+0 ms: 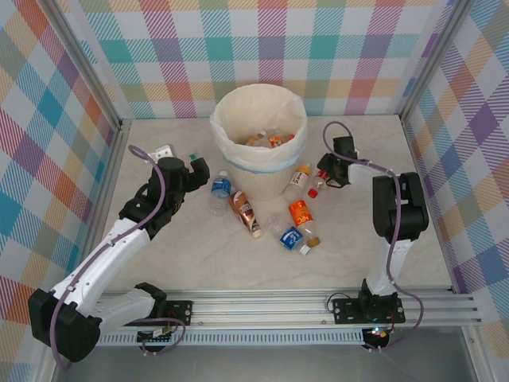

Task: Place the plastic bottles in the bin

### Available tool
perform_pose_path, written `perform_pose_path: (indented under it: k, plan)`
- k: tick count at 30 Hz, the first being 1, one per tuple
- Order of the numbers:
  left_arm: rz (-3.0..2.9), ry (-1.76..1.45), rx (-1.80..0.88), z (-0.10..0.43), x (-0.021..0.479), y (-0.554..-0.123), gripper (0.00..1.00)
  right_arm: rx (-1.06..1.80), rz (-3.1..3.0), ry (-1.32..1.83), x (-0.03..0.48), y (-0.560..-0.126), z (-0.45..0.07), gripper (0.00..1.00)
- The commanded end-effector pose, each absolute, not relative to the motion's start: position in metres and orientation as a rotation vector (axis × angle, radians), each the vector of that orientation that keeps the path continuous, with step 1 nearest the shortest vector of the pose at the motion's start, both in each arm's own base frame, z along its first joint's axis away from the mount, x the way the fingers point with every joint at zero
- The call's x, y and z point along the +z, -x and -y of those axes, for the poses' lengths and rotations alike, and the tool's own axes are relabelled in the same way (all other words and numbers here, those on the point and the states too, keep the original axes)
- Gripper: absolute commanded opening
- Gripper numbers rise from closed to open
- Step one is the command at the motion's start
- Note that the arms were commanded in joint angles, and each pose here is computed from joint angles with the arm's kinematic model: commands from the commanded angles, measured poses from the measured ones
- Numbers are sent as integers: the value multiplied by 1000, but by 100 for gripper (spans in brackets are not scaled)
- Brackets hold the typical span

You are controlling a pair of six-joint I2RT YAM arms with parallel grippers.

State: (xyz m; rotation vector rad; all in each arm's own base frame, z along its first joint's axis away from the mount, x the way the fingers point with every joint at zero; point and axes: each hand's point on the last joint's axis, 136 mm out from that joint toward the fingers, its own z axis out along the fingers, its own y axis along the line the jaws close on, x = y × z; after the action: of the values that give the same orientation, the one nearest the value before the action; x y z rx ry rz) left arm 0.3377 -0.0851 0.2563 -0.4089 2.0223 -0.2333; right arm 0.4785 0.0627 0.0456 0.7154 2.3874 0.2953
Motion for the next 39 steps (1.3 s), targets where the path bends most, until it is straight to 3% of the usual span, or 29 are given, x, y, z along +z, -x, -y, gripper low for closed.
perform_pose_path:
  k: [1, 20, 39]
  plan:
    - [-2030, 443, -237, 79, 252, -334, 100, 332, -2287, -657, 71, -478, -65, 52]
    - [-2048, 478, -279, 84, 239, -341, 100, 356, -1956, -457, 177, -427, -51, 50]
    - [-2075, 528, -319, 85, 223, -343, 100, 788, -1564, -14, 361, -379, -122, 48]
